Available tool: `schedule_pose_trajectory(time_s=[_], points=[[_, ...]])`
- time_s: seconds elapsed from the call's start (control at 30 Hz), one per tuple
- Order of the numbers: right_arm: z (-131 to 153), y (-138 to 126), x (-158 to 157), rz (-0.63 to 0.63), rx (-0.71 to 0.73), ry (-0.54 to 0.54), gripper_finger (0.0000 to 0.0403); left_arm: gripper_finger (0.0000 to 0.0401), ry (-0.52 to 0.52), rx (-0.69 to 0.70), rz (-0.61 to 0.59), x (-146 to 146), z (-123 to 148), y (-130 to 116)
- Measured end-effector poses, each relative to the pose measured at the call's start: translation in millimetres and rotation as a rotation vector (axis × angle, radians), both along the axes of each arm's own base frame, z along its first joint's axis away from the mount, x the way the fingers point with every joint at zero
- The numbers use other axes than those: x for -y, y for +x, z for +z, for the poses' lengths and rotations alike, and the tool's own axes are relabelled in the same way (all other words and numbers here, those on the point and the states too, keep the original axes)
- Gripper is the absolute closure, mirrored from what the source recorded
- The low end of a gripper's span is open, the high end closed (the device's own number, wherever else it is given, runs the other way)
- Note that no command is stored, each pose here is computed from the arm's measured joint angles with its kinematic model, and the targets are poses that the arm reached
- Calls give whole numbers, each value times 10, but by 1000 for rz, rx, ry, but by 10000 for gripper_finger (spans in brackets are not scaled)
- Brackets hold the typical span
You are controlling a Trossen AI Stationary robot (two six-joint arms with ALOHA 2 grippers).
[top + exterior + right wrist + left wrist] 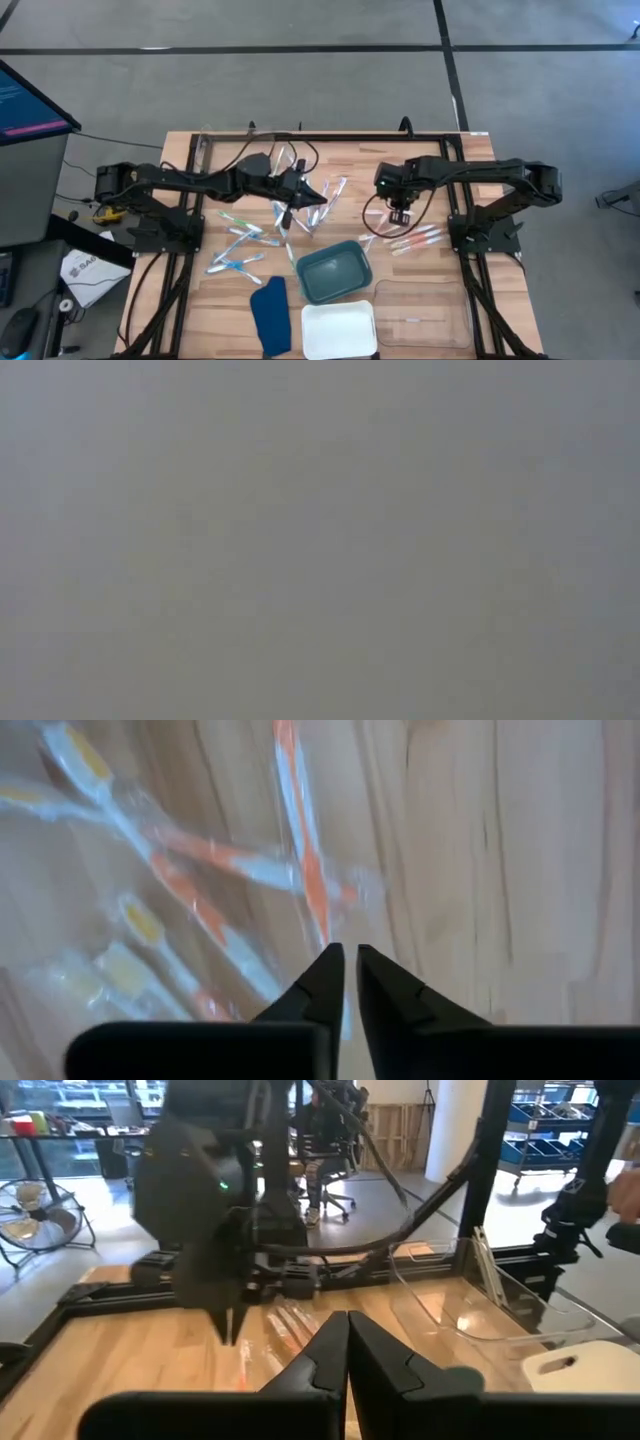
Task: Pick & Place Toothbrushes
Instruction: Put the orange toothbrush into the bottom transparent bin
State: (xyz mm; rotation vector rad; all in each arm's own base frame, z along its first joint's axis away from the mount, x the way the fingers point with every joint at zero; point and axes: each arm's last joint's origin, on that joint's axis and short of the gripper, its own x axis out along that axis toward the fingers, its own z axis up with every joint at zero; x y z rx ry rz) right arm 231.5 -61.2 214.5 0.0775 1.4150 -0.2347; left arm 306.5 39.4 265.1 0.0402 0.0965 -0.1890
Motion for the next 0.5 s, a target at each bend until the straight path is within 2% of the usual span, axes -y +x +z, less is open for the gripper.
schedule_pose_trajectory(time_s=[0.17,0.37,0.5], points=[[13,53,-19,49,46,-19,302,398,-2,-24,-27,84,-65,-9],[-69,21,-26,15,36,-10,207,398,-4,-44,-32,100,-132,-30],[-206,12,-29,-3,70,-14,167,398,-26,-56,-28,100,-157,-39]])
